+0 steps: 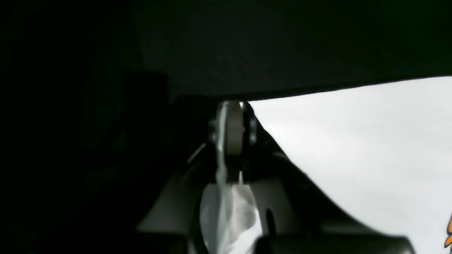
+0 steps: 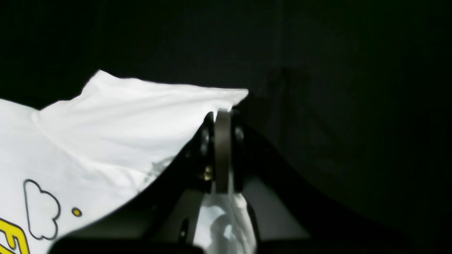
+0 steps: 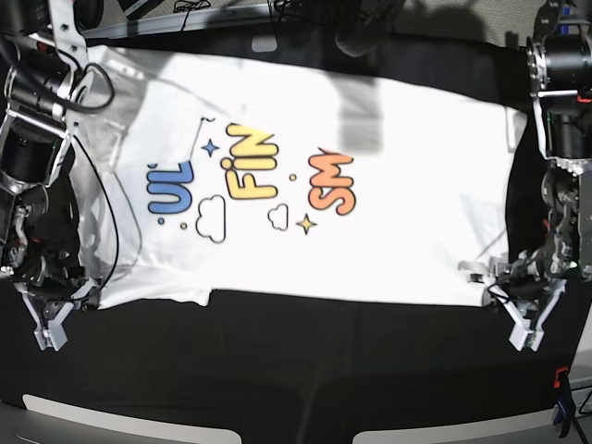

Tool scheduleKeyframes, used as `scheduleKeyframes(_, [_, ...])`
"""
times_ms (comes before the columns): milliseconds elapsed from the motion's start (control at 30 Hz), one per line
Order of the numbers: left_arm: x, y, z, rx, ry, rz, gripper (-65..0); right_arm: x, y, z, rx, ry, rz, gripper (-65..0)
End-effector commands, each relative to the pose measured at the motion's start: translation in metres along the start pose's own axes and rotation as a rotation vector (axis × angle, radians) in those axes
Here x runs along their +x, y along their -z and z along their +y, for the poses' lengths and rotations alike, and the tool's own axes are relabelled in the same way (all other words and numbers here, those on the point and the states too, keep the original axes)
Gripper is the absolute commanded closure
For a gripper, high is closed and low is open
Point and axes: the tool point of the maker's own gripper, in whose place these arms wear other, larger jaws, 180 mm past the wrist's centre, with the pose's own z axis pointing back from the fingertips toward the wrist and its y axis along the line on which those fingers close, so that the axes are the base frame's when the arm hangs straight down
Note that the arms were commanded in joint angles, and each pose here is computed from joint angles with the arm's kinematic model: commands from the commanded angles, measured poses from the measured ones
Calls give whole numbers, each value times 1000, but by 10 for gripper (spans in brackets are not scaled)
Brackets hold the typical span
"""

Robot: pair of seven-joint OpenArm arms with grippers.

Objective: Layout the t-shirt on the table in an organized manner, then fold the t-shirt properly
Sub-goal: 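Fold the shirt lengthwise with both grippers, bringing the side over the print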

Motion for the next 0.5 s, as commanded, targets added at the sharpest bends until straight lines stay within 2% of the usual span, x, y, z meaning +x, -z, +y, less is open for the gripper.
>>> scheduleKeyframes(0, [35,-9,10,20,14,-86,0,33,-13,-10,-13,-10,-88,0])
scheduleKeyframes(167, [31,-9,11,22,14,-72,0,40,-18,-1,17,-3,-119,0])
scheduleKeyframes(300, [19,-8,8,14,16,-51,0,33,-31,8,2,-77,-114,0])
scheduleKeyframes(467, [-4,-14,-13,-58,53,-34,0,6,-51,26,-2,-150,-93,0])
